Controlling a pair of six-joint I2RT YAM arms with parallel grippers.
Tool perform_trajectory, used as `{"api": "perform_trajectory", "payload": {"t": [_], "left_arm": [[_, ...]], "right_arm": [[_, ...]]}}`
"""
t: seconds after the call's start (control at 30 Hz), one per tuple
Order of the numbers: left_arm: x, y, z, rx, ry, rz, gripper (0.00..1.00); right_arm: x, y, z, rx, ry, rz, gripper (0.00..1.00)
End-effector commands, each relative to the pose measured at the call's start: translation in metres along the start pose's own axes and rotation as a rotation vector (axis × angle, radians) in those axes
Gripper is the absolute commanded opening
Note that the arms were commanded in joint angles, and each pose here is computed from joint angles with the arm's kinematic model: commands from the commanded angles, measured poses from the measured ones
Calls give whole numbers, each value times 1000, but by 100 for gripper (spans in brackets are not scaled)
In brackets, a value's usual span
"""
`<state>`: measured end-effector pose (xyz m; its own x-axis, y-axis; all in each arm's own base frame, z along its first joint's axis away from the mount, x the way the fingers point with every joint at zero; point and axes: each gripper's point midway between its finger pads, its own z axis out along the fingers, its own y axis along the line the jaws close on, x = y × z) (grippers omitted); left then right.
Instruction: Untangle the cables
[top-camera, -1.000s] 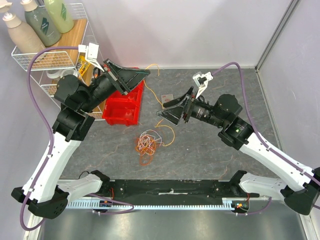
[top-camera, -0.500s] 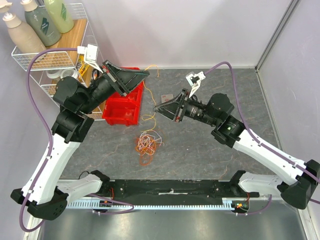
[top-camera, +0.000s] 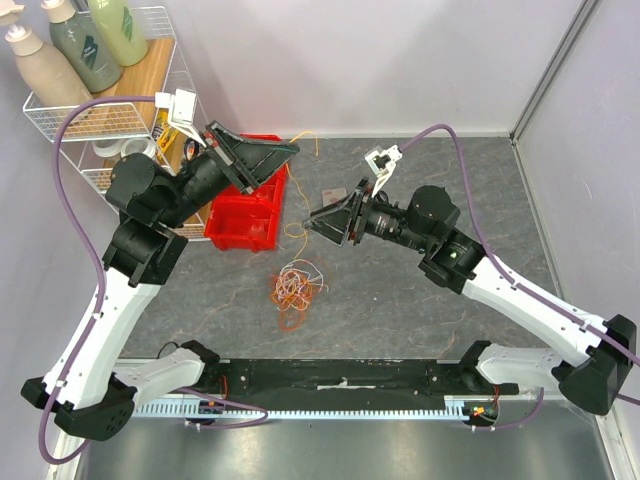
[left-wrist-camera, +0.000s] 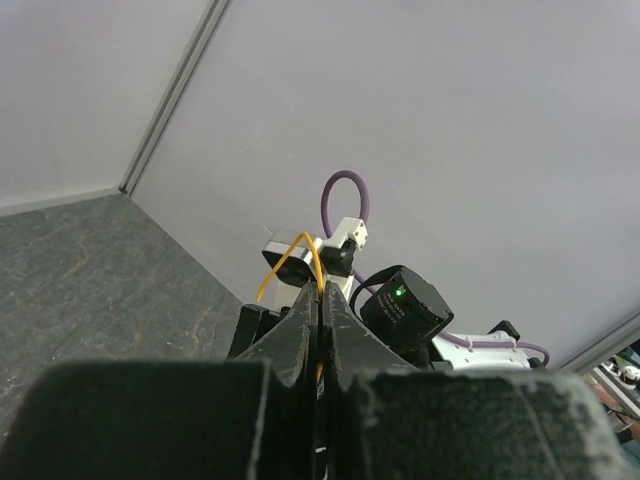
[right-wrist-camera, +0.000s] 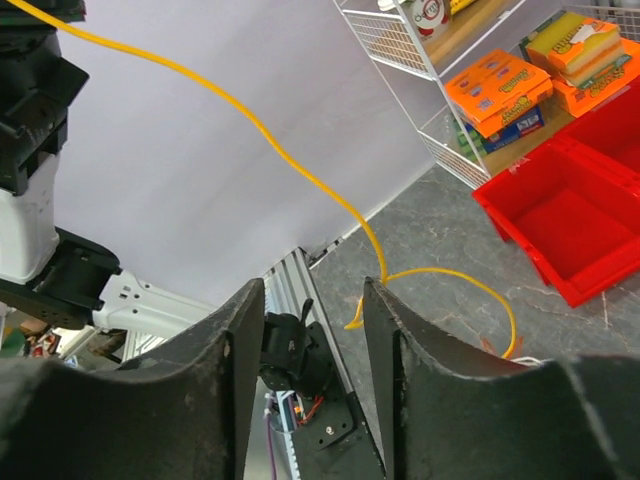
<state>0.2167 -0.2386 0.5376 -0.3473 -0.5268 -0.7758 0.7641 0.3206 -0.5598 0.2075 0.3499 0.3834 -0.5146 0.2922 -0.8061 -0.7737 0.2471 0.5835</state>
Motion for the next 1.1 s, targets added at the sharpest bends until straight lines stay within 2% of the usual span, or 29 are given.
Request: {"api": "perform_trajectory", "payload": {"t": [0.0,0.13,0.3,0.5,0.7,0.83,1.07], "left_arm": [[-6,-10,-4,24,-14,28,2],[-9,24,0,-107,-48,139,2],[-22,80,19,-283,-94,356,2],[-44,142,55,-351,-225,497,2],[-61,236,79,-462,-257,550,2],[-63,304,86,-508,-252,533,2],[-69,372,95,-549,-235,551,2]], "right_arm": [[-11,13,-12,-14,-25,-52,55],[-16,22,-24,-12,-23,-80,64],[-26,22,-49,61,-54,-139,76],[-10,-6,-73,218,-7,-173,80],[7,-29,-83,307,45,-179,81],[16,-46,-83,365,89,-188,82],[15,-71,-71,420,141,-205,82]]}}
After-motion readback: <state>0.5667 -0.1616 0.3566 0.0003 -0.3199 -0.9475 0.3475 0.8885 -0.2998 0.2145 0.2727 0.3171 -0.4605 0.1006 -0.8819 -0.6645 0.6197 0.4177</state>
